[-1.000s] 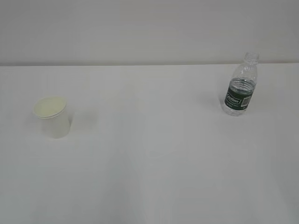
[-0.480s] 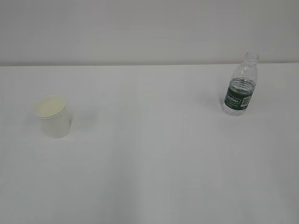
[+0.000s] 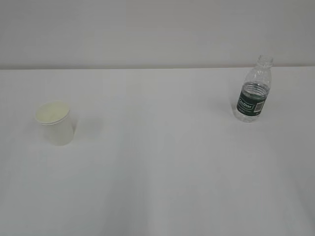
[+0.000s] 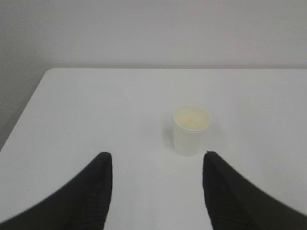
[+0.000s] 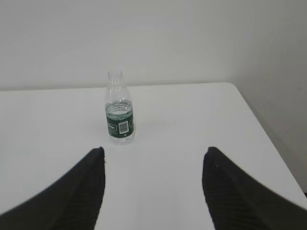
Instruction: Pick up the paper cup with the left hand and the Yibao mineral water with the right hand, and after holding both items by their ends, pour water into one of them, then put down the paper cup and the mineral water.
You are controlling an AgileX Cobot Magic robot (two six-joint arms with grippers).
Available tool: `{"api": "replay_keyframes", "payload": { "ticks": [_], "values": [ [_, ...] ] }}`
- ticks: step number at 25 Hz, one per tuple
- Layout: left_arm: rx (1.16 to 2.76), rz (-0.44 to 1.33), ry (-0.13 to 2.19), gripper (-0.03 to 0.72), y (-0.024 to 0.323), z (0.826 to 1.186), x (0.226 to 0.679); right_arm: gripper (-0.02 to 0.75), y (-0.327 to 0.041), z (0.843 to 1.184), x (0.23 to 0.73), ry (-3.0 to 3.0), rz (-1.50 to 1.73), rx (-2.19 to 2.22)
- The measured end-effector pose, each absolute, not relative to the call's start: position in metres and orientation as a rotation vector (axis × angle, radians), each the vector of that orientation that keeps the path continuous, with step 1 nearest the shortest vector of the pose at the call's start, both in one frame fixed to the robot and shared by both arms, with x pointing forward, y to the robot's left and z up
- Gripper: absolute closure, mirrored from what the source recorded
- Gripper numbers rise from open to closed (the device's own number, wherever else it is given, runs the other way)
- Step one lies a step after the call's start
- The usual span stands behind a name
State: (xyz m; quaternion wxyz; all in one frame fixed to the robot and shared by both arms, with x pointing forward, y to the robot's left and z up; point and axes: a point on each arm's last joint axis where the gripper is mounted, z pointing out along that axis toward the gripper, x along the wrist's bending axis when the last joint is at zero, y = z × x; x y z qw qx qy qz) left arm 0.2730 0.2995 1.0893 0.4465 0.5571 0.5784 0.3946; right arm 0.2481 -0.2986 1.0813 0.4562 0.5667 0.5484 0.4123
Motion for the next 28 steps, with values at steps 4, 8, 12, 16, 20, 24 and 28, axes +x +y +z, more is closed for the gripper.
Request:
{"api": "replay_keyframes", "payload": {
  "ticks": [4,8,12,16,20,24,28],
  "values": [
    [1.36,0.995,1.412,0.26,0.299,1.094,0.282,0.252,-0.299,1.091,0.259,1.301,1.061,1.348],
    [1.347,1.046,1.382,0.263,0.301,1.098,0.286,0.252,-0.3,1.101,0.264,1.232,1.106,1.279],
    [1.327,1.074,1.355,0.263,0.301,1.101,0.29,0.252,-0.3,1.108,0.271,1.191,1.136,1.241],
    [1.283,1.105,1.304,0.263,0.301,1.108,0.295,0.252,-0.301,1.116,0.277,1.14,1.167,1.193],
    [1.283,1.101,1.276,0.265,0.299,1.111,0.306,0.252,-0.301,1.118,0.286,1.134,1.171,1.19],
    [1.281,1.097,1.254,0.267,0.297,1.113,0.318,0.252,-0.302,1.122,0.295,1.119,1.178,1.176],
    [1.28,1.097,1.249,0.267,0.296,1.114,0.328,0.252,-0.303,1.123,0.306,1.117,1.177,1.175]
  ]
}}
